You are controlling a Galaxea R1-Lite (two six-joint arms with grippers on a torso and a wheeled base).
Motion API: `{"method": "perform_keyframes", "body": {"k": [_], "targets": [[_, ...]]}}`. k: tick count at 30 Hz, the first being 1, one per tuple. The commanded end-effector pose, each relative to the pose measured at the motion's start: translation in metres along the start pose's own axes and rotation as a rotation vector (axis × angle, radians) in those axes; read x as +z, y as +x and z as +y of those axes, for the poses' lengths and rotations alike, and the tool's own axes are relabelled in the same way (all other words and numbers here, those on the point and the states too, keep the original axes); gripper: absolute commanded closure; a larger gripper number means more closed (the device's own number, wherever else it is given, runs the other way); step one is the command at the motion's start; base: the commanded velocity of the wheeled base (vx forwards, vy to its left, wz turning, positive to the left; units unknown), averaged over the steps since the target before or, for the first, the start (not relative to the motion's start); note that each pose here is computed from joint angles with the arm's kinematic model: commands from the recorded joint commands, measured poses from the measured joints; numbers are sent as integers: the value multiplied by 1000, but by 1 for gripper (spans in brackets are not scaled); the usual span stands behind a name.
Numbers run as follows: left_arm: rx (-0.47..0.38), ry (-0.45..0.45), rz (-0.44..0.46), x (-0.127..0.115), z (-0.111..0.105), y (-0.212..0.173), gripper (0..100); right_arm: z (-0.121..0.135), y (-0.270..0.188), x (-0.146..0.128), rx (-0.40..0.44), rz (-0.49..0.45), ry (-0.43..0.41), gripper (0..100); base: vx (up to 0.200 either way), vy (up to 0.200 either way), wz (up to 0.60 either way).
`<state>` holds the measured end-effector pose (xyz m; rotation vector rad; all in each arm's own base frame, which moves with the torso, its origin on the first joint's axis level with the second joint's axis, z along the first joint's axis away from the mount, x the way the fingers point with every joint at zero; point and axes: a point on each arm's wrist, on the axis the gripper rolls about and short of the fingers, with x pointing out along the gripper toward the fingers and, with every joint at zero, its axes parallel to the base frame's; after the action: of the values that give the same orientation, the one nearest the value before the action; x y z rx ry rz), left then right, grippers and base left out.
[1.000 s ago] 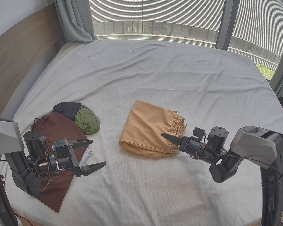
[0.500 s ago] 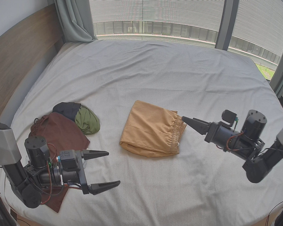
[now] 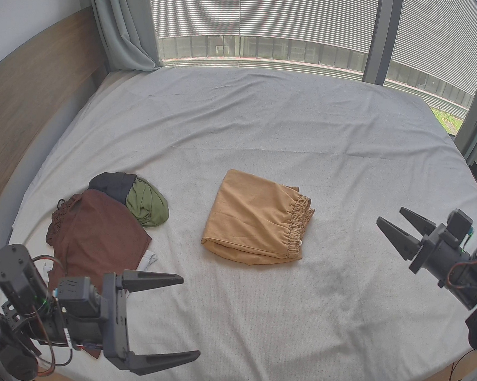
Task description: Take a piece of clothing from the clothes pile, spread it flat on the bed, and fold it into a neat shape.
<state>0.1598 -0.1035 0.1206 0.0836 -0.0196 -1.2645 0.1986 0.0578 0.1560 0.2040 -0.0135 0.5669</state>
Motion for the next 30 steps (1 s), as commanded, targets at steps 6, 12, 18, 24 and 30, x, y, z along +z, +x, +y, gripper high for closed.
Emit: {"method": "perform_keyframes", "body": {"k": [6, 12, 18, 24, 30], "targets": [[201, 61, -152, 36, -25, -42, 0, 21, -67, 12, -60, -131, -148, 0, 0, 0, 0], [352, 80, -180, 47, -34, -69, 0, 29, -98, 19, -125, -209, -197, 0, 0, 0, 0], [505, 46, -132, 42, -55, -97, 0, 38, -130, 22, -170, -260, -232, 0, 0, 0, 0], [586, 52, -126, 32, -91, -121, 0, 52, -173, 7, -201, -272, -235, 0, 0, 0, 0], [596, 67, -138, 19, -116, -133, 0, 65, -207, -17, -270, -317, -271, 0, 0, 0, 0]]}}
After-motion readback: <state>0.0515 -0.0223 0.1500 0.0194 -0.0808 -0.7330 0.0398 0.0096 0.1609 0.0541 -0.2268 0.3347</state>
